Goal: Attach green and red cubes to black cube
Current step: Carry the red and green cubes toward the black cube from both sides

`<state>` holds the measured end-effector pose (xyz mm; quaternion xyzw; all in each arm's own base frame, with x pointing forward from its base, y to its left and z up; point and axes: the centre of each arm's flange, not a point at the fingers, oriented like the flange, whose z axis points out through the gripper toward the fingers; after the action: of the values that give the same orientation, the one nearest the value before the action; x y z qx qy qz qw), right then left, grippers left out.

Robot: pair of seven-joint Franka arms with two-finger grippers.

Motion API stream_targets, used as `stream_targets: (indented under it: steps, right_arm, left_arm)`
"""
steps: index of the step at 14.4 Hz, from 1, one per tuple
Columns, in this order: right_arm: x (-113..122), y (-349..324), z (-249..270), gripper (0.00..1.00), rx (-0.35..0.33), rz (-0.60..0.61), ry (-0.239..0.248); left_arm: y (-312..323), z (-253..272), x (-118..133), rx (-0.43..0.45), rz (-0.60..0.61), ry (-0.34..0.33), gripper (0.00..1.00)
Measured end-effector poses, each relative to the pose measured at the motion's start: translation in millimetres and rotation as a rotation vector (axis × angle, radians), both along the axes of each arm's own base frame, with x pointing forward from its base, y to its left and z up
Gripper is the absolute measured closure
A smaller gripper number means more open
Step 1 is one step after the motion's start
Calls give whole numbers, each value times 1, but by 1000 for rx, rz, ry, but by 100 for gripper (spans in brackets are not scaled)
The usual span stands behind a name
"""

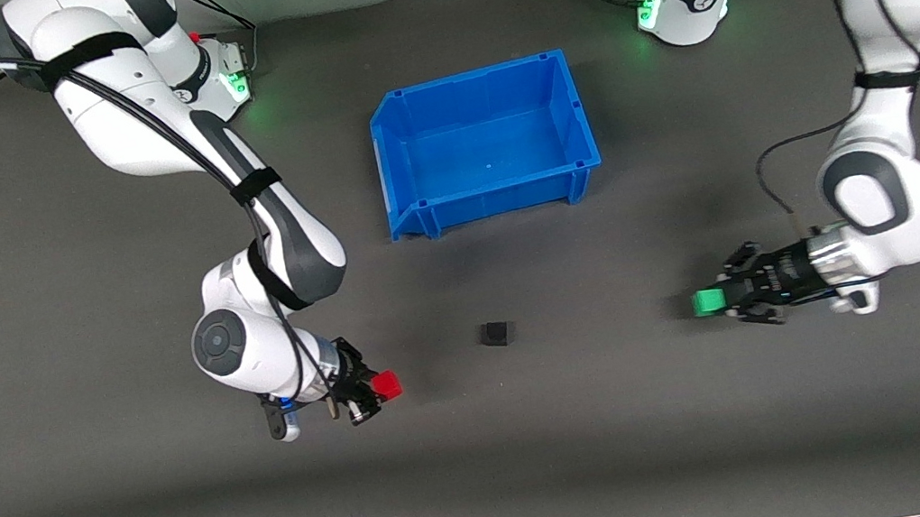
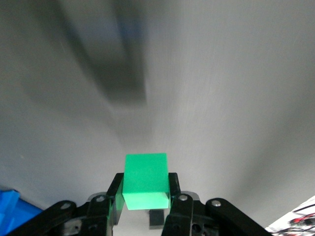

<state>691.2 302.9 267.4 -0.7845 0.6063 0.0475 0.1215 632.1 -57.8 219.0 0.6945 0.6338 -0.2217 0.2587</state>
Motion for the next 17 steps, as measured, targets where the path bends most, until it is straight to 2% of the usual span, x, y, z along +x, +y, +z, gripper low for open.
stream_targets:
  steps: [3, 6, 10, 17]
  right_arm:
    - [2, 27, -10, 61, 38, -51, 15]
    - [-5, 67, -32, 61, 69, -80, -7]
    - [-34, 114, -54, 61, 57, -75, 34]
    - [-42, 111, -71, 61, 29, -97, 85]
  left_arm:
    - [-76, 6, -4, -7, -64, -24, 63]
    - [-140, 18, -6, -10, -94, -27, 63]
    - [-198, 11, 5, 13, -23, -19, 63]
    - [-247, -23, 9, 43, 75, 9, 63]
